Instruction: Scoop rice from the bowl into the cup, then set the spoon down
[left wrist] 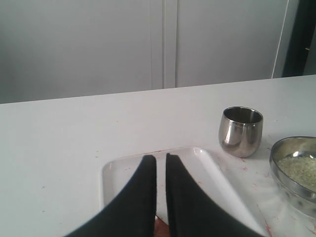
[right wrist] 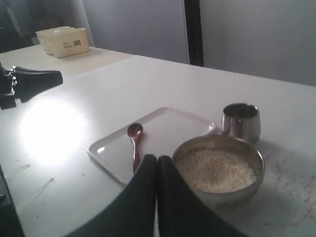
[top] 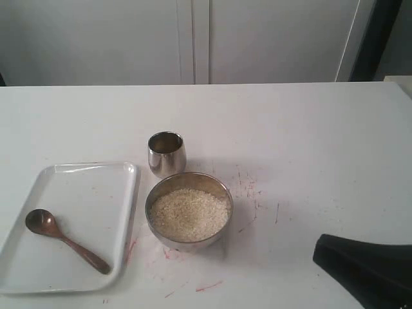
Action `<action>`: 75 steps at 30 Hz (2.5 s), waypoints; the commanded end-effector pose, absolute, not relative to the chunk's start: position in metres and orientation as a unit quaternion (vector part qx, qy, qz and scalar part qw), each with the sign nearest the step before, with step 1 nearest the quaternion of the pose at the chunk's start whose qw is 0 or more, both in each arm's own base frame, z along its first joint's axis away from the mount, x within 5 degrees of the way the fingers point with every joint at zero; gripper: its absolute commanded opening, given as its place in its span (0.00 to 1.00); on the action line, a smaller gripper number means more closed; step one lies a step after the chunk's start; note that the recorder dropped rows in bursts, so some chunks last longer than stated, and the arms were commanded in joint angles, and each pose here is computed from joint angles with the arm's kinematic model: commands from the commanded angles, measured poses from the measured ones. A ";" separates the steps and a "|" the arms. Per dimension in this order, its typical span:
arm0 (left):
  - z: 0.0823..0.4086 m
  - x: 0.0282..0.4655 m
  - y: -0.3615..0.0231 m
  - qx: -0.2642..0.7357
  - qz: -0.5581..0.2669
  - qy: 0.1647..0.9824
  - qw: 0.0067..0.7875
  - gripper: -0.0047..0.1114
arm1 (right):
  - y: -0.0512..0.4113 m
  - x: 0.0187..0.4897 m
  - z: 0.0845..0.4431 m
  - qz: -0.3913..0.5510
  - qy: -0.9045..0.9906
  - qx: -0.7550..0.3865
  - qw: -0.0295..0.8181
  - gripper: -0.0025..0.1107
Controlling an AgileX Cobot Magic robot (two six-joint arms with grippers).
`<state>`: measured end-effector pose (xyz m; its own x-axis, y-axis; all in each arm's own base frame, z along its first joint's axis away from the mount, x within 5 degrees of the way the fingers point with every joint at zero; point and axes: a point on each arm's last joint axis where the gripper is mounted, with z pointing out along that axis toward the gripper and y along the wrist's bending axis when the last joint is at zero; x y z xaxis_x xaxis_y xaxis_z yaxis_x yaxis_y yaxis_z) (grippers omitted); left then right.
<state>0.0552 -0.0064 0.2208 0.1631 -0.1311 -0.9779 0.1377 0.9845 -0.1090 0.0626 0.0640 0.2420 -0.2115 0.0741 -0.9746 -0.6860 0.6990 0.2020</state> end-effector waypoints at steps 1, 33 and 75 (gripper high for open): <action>0.223 0.054 -0.007 0.002 -0.093 0.636 0.766 0.16 | 0.062 0.062 0.225 0.332 0.717 -0.196 0.581 0.02; 0.223 0.054 -0.007 0.002 -0.093 0.636 0.766 0.16 | 0.053 0.054 0.204 0.307 0.698 -0.220 0.608 0.02; 0.223 0.054 -0.007 0.002 -0.093 0.636 0.766 0.16 | -0.008 0.055 0.192 -0.038 0.754 0.054 0.653 0.02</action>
<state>0.0552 -0.0064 0.2208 0.1631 -0.1311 -0.9779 0.1377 0.9845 -0.1090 0.0557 -0.0053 0.1961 -0.1173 0.0427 -0.9922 0.0878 0.9956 0.0325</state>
